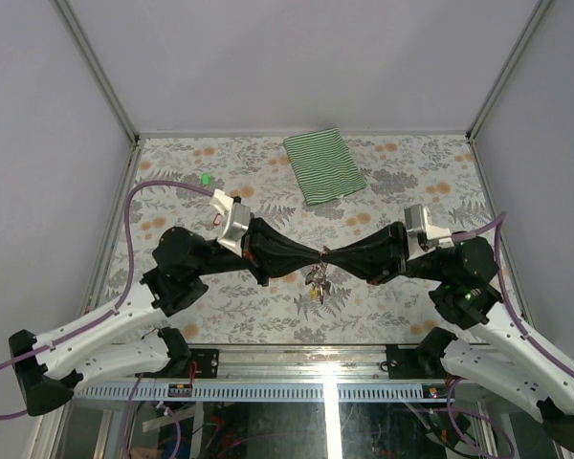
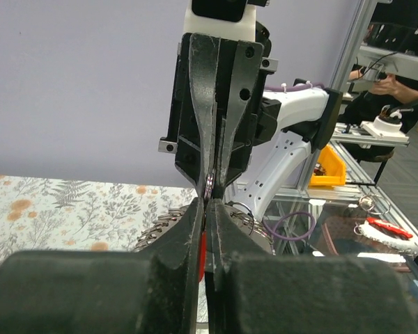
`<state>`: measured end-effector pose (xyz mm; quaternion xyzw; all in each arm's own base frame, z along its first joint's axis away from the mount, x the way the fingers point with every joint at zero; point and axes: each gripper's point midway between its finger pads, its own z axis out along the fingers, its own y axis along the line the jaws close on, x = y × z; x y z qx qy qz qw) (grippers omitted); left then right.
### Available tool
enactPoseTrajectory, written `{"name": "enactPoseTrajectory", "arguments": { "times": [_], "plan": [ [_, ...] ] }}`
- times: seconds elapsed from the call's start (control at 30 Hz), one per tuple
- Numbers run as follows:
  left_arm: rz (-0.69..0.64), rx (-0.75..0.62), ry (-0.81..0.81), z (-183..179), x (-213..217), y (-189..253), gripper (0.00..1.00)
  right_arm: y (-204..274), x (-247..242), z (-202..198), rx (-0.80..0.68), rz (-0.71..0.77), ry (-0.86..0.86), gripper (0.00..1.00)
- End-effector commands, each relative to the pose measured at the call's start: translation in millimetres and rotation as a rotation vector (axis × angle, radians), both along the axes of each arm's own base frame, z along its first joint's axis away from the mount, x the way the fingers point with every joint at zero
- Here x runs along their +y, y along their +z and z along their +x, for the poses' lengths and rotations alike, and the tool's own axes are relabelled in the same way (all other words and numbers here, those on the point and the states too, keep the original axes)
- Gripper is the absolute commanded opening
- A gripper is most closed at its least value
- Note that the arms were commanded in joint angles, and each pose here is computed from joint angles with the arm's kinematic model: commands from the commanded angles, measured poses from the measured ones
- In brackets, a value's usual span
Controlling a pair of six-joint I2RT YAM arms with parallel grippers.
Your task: Put the keys on the keyring
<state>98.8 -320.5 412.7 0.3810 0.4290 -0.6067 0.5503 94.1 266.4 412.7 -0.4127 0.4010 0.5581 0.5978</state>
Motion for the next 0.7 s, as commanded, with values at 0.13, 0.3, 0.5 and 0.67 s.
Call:
{"name": "enactPoseTrajectory", "arguments": {
  "times": [0.13,0.3,0.5,0.67],
  "plan": [
    [0.180,-0.052,0.009,-1,1,-7,0.00,25,-17,-7,-0.134,-0.031,-0.071,0.29],
    [0.311,-0.063,0.008,0,3,-20,0.00,13,-19,-5,-0.116,-0.137,-0.083,0.34],
    [0.439,-0.085,-0.015,1,5,-33,0.00,-4,-13,5,-0.041,-0.276,-0.085,0.38],
    [0.464,-0.097,-0.017,1,5,-34,0.00,-15,-5,2,-0.012,-0.341,-0.012,0.39]
  ]
}}
